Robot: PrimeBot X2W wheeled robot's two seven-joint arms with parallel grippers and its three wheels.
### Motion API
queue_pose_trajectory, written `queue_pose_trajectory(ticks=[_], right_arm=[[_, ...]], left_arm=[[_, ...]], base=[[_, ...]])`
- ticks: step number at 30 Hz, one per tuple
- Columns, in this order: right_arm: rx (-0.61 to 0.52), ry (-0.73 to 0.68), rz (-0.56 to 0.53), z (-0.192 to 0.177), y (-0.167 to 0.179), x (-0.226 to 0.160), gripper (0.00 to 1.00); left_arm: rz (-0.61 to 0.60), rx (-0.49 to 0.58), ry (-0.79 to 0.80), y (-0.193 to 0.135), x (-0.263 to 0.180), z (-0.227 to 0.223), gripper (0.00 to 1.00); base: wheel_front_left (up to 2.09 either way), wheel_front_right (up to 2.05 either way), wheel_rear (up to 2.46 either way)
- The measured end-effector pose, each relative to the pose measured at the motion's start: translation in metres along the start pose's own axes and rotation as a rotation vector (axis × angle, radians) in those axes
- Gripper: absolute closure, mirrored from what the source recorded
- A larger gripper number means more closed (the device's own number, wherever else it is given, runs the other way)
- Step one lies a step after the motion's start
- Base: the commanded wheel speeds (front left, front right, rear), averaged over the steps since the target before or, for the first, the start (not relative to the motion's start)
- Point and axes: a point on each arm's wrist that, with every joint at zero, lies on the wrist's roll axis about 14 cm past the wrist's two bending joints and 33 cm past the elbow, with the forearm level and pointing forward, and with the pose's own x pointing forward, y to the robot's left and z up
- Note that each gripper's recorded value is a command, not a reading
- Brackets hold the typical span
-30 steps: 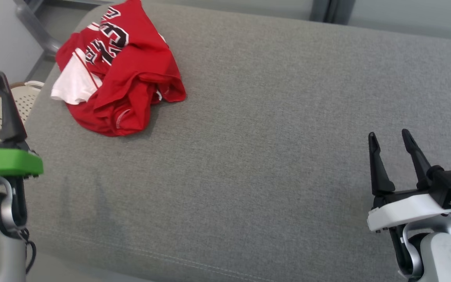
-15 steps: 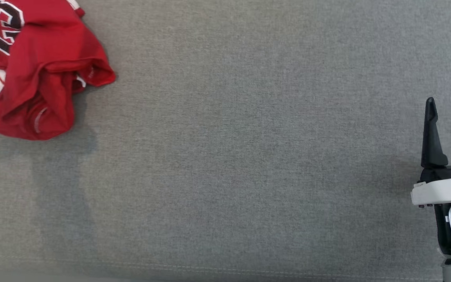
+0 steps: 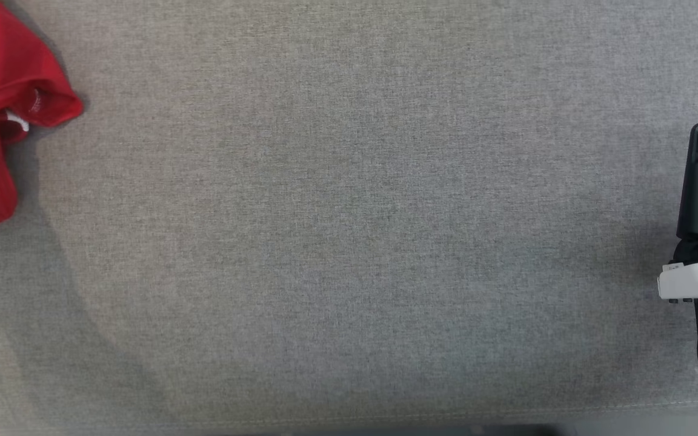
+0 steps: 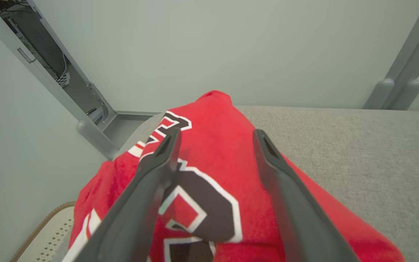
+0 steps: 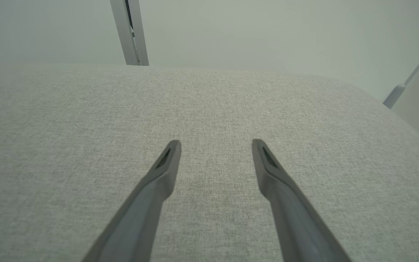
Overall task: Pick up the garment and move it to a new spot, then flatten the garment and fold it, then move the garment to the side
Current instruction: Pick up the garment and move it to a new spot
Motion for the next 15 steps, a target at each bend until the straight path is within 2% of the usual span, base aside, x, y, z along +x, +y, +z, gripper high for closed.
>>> queue_pose_trajectory(ticks=[8, 9, 10, 11, 15], right_arm=[[-0.001, 0.005, -0.008, -0.002, -0.003, 0.001, 0.0], [-0.001, 0.002, -0.007, -0.002, -0.003, 0.001, 0.0], [0.0, 0.001, -0.006, -0.001, -0.002, 0.001, 0.0], [0.002, 0.001, -0.005, -0.001, -0.002, 0.001, 0.0], [0.005, -0.002, -0.004, 0.001, 0.0, 0.0, 0.0]], left_arm=[[0.008, -0.015, 0.241, 0.001, 0.0, -0.06, 0.0], [0.006, -0.013, 0.257, 0.001, 0.0, -0.062, 0.4], [0.008, -0.014, 0.267, 0.002, 0.0, -0.064, 0.91], [0.006, -0.016, 0.27, 0.001, 0.0, -0.064, 1.0], [0.0, -0.01, 0.269, -0.001, 0.0, -0.063, 1.0]], base=[[0.0, 0.0, 0.0], [0.0, 0.0, 0.0], [0.0, 0.0, 0.0], [0.0, 0.0, 0.0], [0.0, 0.0, 0.0]])
